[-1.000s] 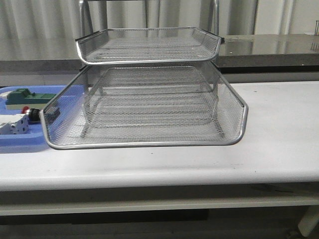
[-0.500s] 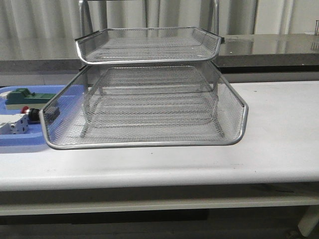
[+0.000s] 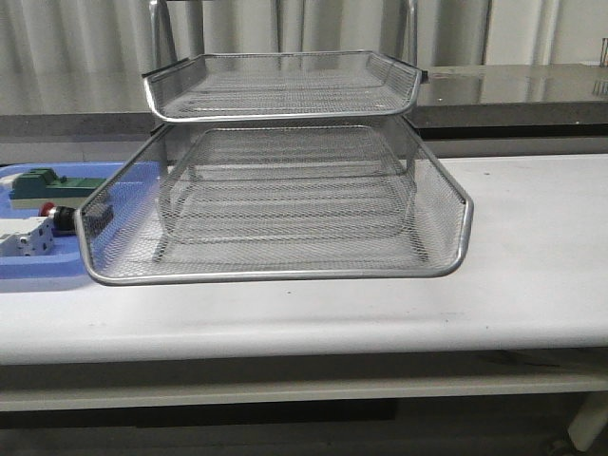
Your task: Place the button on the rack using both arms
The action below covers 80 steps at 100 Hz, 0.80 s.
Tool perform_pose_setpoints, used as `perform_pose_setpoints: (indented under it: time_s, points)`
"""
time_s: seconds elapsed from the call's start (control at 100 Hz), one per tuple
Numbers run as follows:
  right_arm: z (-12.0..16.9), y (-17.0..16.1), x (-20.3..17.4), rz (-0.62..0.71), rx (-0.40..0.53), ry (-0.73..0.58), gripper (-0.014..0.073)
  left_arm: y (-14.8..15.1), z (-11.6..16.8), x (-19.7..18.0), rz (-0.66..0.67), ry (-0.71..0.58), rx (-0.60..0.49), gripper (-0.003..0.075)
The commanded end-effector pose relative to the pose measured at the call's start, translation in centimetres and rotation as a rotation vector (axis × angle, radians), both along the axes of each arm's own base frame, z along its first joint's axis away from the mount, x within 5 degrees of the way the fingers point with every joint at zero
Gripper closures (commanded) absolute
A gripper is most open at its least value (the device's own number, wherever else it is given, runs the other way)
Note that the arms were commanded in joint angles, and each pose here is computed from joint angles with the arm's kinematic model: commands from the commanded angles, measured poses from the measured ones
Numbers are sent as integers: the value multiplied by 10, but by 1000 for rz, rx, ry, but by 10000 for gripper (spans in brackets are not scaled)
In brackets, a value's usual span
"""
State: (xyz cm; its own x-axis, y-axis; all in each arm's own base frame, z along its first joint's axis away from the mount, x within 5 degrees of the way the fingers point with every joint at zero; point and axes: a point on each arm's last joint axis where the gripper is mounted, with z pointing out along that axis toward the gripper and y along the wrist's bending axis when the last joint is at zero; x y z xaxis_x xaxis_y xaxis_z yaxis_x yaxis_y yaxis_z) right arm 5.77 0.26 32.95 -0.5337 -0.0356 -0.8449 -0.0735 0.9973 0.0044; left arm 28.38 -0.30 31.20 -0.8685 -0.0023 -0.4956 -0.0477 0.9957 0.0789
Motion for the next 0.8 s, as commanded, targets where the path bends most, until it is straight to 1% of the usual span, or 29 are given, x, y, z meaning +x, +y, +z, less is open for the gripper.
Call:
perform_pose_setpoints:
  time_s: [0.0, 0.06, 0.1, 0.12, 0.13, 0.17, 0.18, 0.2, 0.23, 0.24, 0.25, 0.27, 0.28, 0.32, 0.34, 0.39, 0.42, 0.55, 0.69, 0.79]
  points:
    - [13, 0, 3, 1, 6, -79, 663, 1, 19, -1, -24, -75, 16, 703]
    - [13, 0, 3, 1, 6, -79, 663, 0, 19, -1, -40, -68, 23, 662]
    - [13, 0, 3, 1, 6, -79, 663, 0, 19, -1, -47, -65, 27, 610]
    - [13, 0, 3, 1, 6, -79, 663, 0, 19, -1, -52, -63, 30, 565]
    - [13, 0, 3, 1, 6, -79, 663, 0, 19, -1, -55, -63, 32, 565]
    - [13, 0, 3, 1, 6, -79, 663, 0, 19, -1, -65, -59, 39, 480]
    - [13, 0, 3, 1, 6, -79, 663, 0, 19, -1, -65, -59, 39, 449]
    - [13, 0, 3, 1, 6, -79, 663, 0, 19, -1, -69, -59, 41, 416]
    - [13, 0, 3, 1, 6, -79, 663, 0, 19, -1, -82, -57, 49, 327]
    - [13, 0, 3, 1, 6, -79, 663, 0, 19, -1, -84, -57, 50, 309]
    - [13, 0, 3, 1, 6, -79, 663, 0, 19, -2, -84, -55, 51, 272]
    - [13, 0, 3, 1, 6, -79, 663, 0, 19, -2, -88, -54, 53, 235]
    - [13, 0, 3, 1, 6, -79, 663, 0, 19, -2, -88, -52, 53, 199]
    - [13, 0, 3, 1, 6, -79, 663, 0, 18, -2, -90, -51, 55, 106]
    - [13, 0, 3, 1, 6, -79, 663, 0, 18, -2, -90, -51, 55, 69]
    - [13, 0, 3, 1, 6, -79, 663, 0, 18, -2, -90, -51, 55, 11]
    - [13, 0, 3, 1, 6, -79, 663, 0, 18, -2, -90, -51, 55, -4]
    - [13, 0, 3, 1, 6, -79, 663, 0, 19, -2, -90, -53, 54, 8]
    - [13, 0, 3, 1, 6, -79, 663, 0, 19, -1, -91, -60, 54, 46]
    - [13, 0, 3, 1, 6, -79, 663, 0, 21, 2, -95, -99, 50, 78]
